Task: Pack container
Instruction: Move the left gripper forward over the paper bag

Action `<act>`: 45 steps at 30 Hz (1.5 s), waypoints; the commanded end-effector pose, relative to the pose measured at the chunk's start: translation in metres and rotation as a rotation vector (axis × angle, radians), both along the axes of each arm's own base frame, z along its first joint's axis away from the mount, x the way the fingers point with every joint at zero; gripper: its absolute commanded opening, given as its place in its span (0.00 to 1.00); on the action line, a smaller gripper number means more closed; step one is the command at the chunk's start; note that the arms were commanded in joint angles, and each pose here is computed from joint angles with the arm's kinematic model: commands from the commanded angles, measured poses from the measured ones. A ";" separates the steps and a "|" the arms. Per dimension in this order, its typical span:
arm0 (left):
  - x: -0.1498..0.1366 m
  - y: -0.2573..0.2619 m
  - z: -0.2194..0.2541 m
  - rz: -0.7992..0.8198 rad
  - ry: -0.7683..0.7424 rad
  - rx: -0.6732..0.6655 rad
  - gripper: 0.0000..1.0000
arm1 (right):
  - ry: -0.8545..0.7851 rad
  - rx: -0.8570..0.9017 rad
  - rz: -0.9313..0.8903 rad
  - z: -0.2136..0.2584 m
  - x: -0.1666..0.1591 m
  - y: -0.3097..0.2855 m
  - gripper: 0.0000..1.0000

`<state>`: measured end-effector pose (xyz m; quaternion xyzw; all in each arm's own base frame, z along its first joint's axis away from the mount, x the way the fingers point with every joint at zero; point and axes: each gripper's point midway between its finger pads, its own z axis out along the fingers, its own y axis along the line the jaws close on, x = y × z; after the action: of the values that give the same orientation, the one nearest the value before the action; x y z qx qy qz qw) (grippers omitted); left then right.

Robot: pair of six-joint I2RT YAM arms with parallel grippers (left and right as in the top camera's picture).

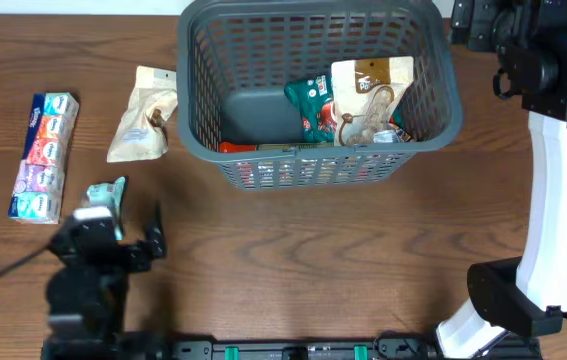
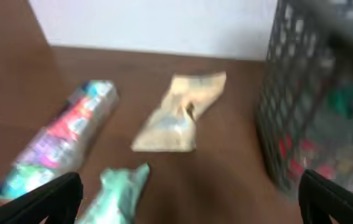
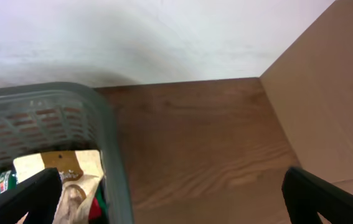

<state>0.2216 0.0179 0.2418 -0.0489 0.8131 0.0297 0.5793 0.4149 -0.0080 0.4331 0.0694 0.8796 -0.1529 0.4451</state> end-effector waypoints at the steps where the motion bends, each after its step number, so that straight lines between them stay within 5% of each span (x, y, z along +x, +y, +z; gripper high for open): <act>1: 0.009 0.008 0.048 0.052 0.011 0.003 0.99 | -0.026 -0.010 -0.016 0.010 -0.007 -0.006 0.99; 11: 0.045 0.012 0.053 0.068 0.427 0.030 0.99 | -0.026 -0.010 -0.016 0.010 -0.007 -0.006 0.99; 24: 0.076 0.000 0.011 -0.066 0.597 0.063 0.98 | -0.026 -0.010 -0.016 0.010 -0.007 -0.006 0.99; 37: 0.122 0.035 -0.066 -0.094 0.756 -0.252 0.99 | -0.026 -0.010 -0.016 0.010 -0.007 -0.006 0.99; 45: 0.153 0.047 -0.079 -0.145 0.775 -0.201 0.98 | -0.026 -0.010 -0.016 0.010 -0.007 -0.006 0.99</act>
<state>0.3569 0.0661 0.1534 -0.0621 0.9743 -0.0665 0.2059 0.4149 -0.0081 0.4332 0.0696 0.8795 -0.1530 0.4453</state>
